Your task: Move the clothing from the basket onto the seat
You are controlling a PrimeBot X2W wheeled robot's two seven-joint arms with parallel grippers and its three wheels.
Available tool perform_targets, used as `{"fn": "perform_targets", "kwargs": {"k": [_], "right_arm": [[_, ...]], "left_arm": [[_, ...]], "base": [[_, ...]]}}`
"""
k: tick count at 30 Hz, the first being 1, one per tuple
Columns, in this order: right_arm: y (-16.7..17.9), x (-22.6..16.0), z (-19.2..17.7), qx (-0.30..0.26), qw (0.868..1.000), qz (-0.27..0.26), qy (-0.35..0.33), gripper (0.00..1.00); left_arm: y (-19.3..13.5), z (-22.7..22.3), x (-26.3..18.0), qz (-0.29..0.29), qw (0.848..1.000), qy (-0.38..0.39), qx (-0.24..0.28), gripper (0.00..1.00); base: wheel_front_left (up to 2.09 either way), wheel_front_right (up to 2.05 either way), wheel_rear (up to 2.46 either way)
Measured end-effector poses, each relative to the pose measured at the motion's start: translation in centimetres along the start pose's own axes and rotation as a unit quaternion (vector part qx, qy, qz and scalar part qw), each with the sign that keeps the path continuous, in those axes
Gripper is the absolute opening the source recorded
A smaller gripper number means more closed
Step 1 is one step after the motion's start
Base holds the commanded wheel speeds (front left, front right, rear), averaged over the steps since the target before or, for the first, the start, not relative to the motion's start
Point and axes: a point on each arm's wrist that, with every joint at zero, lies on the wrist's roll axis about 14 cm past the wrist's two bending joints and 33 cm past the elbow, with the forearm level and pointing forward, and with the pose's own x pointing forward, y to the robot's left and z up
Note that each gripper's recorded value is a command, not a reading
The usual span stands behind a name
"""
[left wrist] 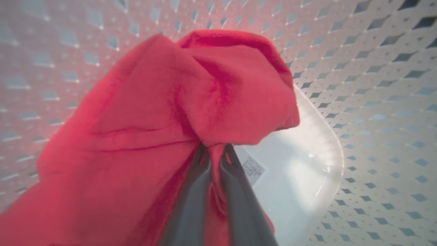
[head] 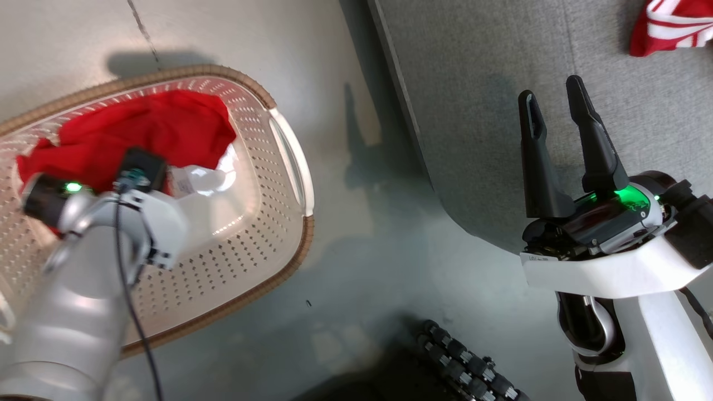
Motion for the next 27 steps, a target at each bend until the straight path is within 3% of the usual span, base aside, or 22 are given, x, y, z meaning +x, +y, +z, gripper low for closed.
{"fn": "perform_targets", "kwargs": {"k": [5,13,20,27], "right_arm": [[0.5,0.1,0.8,-0.013,1.000,0.010,-0.010,1.00],[2.5,0.4,2.1,-0.020,0.999,0.038,-0.027,1.00],[4.7,0.0,4.0,-0.025,0.997,0.064,-0.034,1.00],[6.6,-1.1,5.9,-0.025,0.995,0.085,-0.039,1.00]], "left_arm": [[-2.7,3.3,-1.5,-0.020,0.998,-0.055,-0.026,0.00],[-2.8,8.3,-6.1,0.004,0.988,-0.137,-0.072,0.00],[-2.3,12.5,-12.2,0.036,0.968,-0.228,-0.097,0.00],[-0.7,16.5,-19.4,0.089,0.935,-0.325,-0.107,0.00]], "base": [[0.00,0.00,0.00],[0.00,0.00,0.00],[0.00,0.00,0.00],[0.00,0.00,0.00]]}}
